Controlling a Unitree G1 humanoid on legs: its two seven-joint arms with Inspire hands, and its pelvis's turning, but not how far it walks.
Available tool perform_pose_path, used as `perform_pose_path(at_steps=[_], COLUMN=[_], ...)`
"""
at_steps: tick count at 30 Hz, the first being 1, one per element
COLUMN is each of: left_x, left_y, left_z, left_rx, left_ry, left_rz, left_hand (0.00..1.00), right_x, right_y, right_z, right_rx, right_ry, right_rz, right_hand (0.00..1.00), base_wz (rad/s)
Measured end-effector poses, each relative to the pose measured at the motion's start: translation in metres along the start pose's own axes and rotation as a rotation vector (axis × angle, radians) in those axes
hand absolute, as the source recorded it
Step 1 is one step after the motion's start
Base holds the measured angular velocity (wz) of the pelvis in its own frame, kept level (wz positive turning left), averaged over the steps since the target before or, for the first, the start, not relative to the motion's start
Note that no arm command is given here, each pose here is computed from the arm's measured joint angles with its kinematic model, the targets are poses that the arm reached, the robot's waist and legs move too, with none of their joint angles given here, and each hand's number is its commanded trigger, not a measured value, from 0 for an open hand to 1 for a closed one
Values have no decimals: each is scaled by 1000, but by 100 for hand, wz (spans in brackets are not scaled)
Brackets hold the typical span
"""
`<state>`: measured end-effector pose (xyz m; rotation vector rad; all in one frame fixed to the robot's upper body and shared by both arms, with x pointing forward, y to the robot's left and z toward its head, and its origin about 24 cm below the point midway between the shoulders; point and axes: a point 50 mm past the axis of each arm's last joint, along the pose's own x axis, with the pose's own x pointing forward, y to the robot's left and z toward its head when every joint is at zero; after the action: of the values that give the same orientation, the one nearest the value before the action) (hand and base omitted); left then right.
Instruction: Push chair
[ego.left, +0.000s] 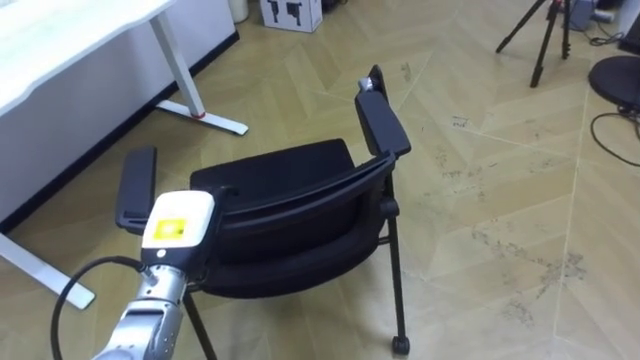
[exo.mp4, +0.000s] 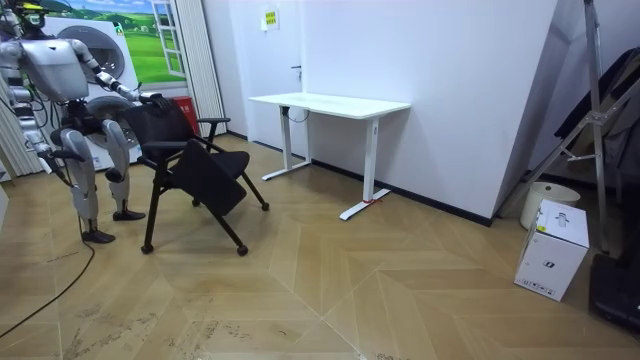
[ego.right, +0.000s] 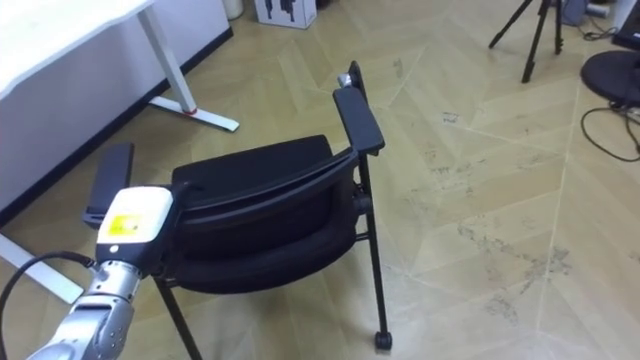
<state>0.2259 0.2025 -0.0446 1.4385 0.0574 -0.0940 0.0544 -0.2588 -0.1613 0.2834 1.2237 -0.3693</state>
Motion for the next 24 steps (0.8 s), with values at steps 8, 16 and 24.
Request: perform_pose_path(at_steps=[8, 16, 24], left_x=[9, 10, 11], left_y=[7, 12, 18], left_z=[-2, 0, 3], left_rx=[2, 0, 10], left_ry=[23, 1, -28], left_rz=[27, 70, 92], left_hand=[100, 100, 100], right_x=[0, 2, -13], right_y=[0, 8, 28], right_z=[4, 35, 105], right_rx=[1, -330, -712], right_ry=[-20, -109, -453], right_rz=[-4, -105, -284], right_hand=[0, 0, 0], base_wz=[-1, 0, -1])
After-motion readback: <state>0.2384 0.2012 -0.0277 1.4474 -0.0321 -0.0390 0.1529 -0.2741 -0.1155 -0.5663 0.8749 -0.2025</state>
